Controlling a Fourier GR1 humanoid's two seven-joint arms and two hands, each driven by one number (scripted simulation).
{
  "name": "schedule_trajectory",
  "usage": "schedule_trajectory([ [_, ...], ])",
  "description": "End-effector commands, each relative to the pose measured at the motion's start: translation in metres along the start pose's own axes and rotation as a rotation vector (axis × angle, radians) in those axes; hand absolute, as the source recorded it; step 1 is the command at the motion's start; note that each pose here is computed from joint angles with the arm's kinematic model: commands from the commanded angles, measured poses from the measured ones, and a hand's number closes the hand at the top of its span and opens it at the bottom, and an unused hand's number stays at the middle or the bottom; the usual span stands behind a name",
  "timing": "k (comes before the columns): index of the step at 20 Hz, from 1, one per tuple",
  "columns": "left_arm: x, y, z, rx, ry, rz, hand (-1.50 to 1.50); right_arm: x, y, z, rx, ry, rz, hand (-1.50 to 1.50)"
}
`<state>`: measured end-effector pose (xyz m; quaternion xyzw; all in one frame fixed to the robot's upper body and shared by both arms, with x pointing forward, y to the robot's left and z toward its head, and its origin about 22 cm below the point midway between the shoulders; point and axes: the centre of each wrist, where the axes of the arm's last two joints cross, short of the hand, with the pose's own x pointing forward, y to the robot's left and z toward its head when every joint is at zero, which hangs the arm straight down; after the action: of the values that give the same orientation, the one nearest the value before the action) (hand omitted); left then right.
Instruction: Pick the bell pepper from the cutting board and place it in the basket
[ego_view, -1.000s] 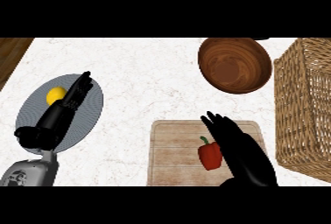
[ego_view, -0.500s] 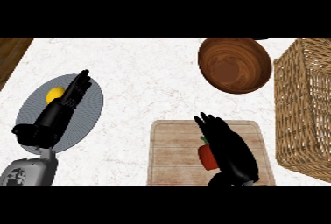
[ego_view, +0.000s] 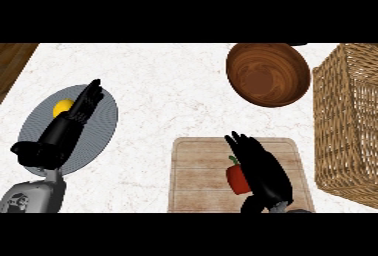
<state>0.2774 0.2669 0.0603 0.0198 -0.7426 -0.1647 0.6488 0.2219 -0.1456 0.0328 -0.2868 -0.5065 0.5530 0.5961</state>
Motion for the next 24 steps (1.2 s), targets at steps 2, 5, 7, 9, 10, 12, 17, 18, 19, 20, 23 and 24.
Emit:
schedule_trajectory([
  [2, -0.008, -0.002, -0.008, -0.020, 0.009, 0.003, 0.00, -0.007, 0.005, -0.015, 0.046, 0.000, -0.007, -1.50],
  [5, -0.004, 0.003, 0.015, 0.011, 0.000, -0.008, 0.00, -0.010, 0.013, -0.007, 0.084, -0.005, -0.009, -1.50],
  [7, 0.013, 0.008, 0.004, -0.010, -0.014, -0.007, 0.00, 0.006, 0.006, -0.009, 0.135, -0.042, 0.033, 1.50],
  [9, -0.009, -0.009, 0.012, -0.005, -0.005, -0.003, 0.00, -0.026, -0.001, -0.007, 0.149, -0.028, 0.072, 1.50],
  [10, 0.008, -0.008, -0.014, 0.010, -0.008, -0.008, 0.00, -0.015, 0.040, -0.010, 0.111, -0.040, 0.054, 1.50],
  [12, 0.006, -0.004, 0.007, -0.008, -0.011, 0.006, 0.00, 0.003, 0.037, -0.015, 0.122, -0.043, 0.065, 1.50],
  [17, -0.009, -0.015, -0.007, 0.004, -0.011, 0.000, 0.00, 0.006, 0.032, -0.017, 0.094, -0.128, 0.200, 1.50],
  [18, 0.000, -0.001, -0.012, -0.005, -0.006, 0.006, 0.00, -0.004, 0.028, -0.019, 0.076, -0.121, 0.202, 1.50],
  [19, -0.013, -0.008, -0.015, -0.001, -0.003, -0.007, 0.00, 0.013, 0.044, -0.008, 0.033, -0.149, 0.205, 1.50],
  [20, -0.001, 0.009, -0.006, -0.001, 0.011, -0.006, 0.00, -0.007, 0.022, -0.021, 0.031, -0.135, 0.220, 1.50],
  [23, -0.016, 0.016, 0.010, -0.007, 0.017, 0.007, 0.00, -0.028, 0.035, 0.010, -0.011, -0.061, 0.165, 1.50],
  [24, -0.006, 0.002, 0.007, -0.001, -0.007, -0.006, 0.00, -0.030, 0.030, 0.032, -0.025, -0.032, 0.144, 1.50],
])
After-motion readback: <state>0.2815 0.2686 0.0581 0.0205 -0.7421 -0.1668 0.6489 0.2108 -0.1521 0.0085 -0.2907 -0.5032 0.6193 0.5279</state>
